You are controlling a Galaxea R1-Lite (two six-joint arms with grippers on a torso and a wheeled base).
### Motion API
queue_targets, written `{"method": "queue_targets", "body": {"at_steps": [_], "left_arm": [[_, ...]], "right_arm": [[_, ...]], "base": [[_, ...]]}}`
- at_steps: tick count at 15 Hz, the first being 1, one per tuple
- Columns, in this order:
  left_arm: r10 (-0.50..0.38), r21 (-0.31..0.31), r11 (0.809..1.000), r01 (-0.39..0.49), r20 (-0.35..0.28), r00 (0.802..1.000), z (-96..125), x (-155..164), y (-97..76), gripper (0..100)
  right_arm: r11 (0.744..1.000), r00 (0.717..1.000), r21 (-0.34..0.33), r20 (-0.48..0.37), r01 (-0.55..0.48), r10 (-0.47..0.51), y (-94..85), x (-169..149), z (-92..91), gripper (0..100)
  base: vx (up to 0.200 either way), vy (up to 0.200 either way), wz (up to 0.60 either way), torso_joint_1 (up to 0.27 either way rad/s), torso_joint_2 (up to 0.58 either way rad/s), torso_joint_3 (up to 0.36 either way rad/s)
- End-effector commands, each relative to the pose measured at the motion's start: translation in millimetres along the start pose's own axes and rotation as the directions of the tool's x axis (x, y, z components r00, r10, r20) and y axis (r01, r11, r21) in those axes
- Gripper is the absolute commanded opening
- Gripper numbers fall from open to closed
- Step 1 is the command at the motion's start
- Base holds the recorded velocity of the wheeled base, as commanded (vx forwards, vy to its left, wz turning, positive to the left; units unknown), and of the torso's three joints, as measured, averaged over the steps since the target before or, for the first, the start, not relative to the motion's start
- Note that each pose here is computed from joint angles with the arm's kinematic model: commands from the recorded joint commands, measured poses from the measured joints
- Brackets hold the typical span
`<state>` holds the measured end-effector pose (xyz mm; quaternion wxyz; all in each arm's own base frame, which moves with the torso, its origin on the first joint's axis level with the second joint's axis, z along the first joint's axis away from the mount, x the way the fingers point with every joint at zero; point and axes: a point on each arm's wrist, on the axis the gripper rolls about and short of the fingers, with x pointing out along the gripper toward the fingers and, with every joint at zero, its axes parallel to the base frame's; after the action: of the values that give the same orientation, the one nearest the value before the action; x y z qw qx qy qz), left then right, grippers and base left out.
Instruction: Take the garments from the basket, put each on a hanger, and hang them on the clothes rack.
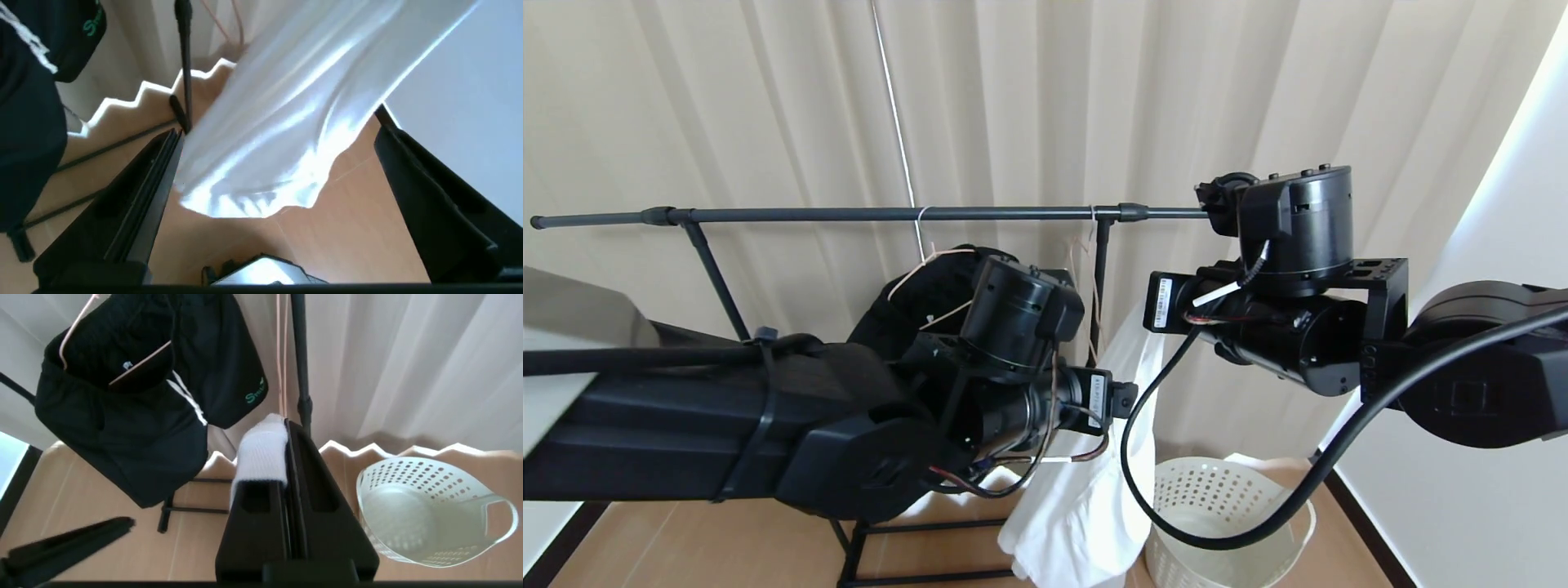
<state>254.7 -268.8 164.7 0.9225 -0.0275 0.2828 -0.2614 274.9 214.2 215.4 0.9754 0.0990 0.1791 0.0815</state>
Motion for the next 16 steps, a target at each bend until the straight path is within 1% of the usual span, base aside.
{"method": "queue_targets", "body": {"at_steps": [1,4,6,8,9,13,15,16], "left_arm": [[-0.011,0.012,1.000,0.011,-0.018,1.000,-8.5,9.7,-6.6,100],[-0.012,0.013,1.000,0.012,-0.018,1.000,-10.4,13.7,-8.6,100],[-0.002,0.008,1.000,0.002,-0.010,1.000,-9.8,21.9,-9.7,100],[-0.001,-0.018,1.000,0.001,-0.001,1.000,-7.1,25.9,-10.2,100],[0.003,-0.019,1.000,-0.003,0.001,1.000,-6.5,26.0,-9.7,100],[0.001,-0.022,1.000,-0.001,0.014,1.000,-2.9,24.4,-10.0,100],[0.018,-0.024,1.000,-0.017,0.022,1.000,-1.7,24.8,-9.4,100],[0.043,-0.027,0.999,-0.042,0.027,0.999,-1.4,26.8,-6.2,100]], "right_arm": [[1.000,1.000,-0.007,-0.012,-0.014,0.014,6.2,1.1,-5.1,0],[1.000,1.000,-0.010,-0.015,-0.020,0.020,8.6,-1.8,-6.5,0],[1.000,1.000,-0.010,-0.010,-0.020,0.020,10.4,-3.8,-6.8,0],[1.000,1.000,-0.015,-0.015,-0.027,0.027,12.8,-5.8,-8.9,0],[0.999,0.999,-0.016,-0.017,-0.029,0.029,13.6,-6.2,-9.7,0],[1.000,1.000,-0.021,-0.009,0.003,-0.003,13.4,-4.7,-11.7,0],[1.000,1.000,-0.022,-0.011,0.005,-0.005,12.9,-5.0,-12.3,0],[1.000,1.000,-0.025,-0.012,0.008,-0.008,12.3,-5.4,-13.0,0]], "base": [[0.000,0.000,0.00,0.000,0.00,0.000],[0.000,0.000,0.00,0.000,0.00,0.000],[0.000,0.000,0.00,0.000,0.00,0.000],[0.000,0.000,0.00,0.000,0.00,0.000],[0.000,0.000,0.00,0.000,0.00,0.000],[0.000,0.000,0.00,0.000,0.00,0.000],[0.000,0.000,0.00,0.000,0.00,0.000],[0.000,0.000,0.00,0.000,0.00,0.000]]}}
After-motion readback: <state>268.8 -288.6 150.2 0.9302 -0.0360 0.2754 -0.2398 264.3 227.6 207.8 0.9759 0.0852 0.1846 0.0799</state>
